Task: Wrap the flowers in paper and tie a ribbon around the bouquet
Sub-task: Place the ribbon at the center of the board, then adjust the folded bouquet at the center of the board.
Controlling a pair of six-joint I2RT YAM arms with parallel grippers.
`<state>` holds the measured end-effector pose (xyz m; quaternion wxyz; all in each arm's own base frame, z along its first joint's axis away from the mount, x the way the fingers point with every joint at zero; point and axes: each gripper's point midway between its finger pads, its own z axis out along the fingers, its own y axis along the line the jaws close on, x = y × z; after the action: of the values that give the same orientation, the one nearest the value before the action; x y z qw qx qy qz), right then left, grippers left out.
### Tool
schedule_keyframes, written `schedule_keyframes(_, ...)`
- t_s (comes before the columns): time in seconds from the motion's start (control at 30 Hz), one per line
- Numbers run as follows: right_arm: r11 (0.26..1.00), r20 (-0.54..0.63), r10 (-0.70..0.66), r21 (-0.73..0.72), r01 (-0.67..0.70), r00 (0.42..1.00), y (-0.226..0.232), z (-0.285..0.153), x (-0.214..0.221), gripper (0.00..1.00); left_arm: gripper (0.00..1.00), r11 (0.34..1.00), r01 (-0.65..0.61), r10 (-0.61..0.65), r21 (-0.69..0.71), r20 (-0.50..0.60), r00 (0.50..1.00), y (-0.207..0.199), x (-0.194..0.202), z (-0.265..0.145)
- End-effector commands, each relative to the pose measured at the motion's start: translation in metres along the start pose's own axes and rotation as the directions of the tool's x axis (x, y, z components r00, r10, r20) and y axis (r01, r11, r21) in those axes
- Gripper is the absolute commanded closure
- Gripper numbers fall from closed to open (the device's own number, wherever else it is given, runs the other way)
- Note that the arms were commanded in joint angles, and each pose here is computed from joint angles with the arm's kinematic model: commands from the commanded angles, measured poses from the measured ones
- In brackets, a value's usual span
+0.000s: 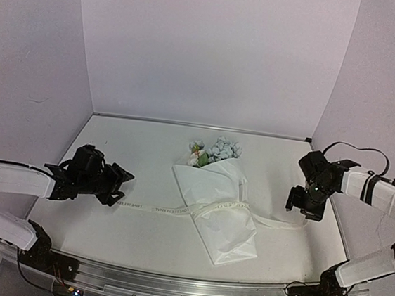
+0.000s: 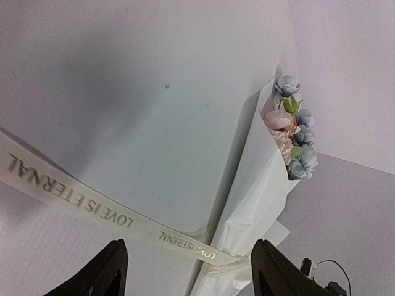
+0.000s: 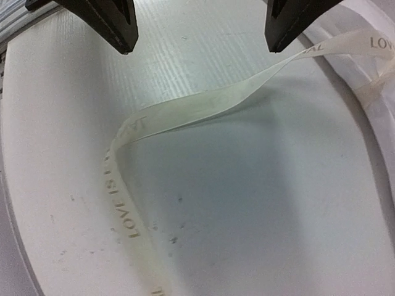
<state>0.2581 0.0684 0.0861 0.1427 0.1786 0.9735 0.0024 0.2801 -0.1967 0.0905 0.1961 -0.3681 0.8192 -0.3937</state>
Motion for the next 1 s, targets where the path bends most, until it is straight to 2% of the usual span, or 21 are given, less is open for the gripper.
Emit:
schedule_keyframes(0.0,0.983,0.049,-0.159,-0.085,0.163,0.986,0.035,-0.006,0.026,0.29,0.27,0.980,0.167,-0.167,0.109,-0.009,0.986,-0.022,0.033,0.020)
schedule_keyframes(0.1,0.959,0.090,-0.181,-0.202,0.196,0.979,0.057,0.001,0.047,0.29,0.26,0.984,0.131,-0.127,0.117,-0.038,0.991,-0.031,0.052,0.028)
schedule_keyframes(0.23,0.920,0.135,-0.252,-0.275,0.281,0.958,0.078,0.003,0.070,0.25,0.26,0.988,0.105,-0.101,0.114,-0.039,0.994,-0.029,0.056,0.028)
schedule_keyframes(0.37,0.894,0.140,-0.324,-0.278,0.351,0.936,0.094,0.010,0.088,0.20,0.25,0.989,0.080,-0.078,0.121,-0.026,0.997,-0.031,0.054,0.023)
schedule_keyframes(0.6,0.909,0.213,-0.290,-0.243,0.338,0.933,0.102,0.021,0.090,0.20,0.25,0.991,0.071,-0.067,0.114,-0.040,0.997,-0.019,0.056,0.018)
schedule_keyframes(0.77,0.930,0.254,-0.231,-0.224,0.290,0.939,0.105,0.023,0.092,0.28,0.25,0.992,0.064,-0.059,0.110,-0.047,0.997,-0.013,0.056,0.013)
schedule_keyframes(0.97,0.961,0.301,-0.202,-0.121,0.248,0.932,0.089,0.037,0.101,0.42,0.25,0.992,0.054,-0.050,0.115,-0.037,0.998,-0.013,0.054,0.008)
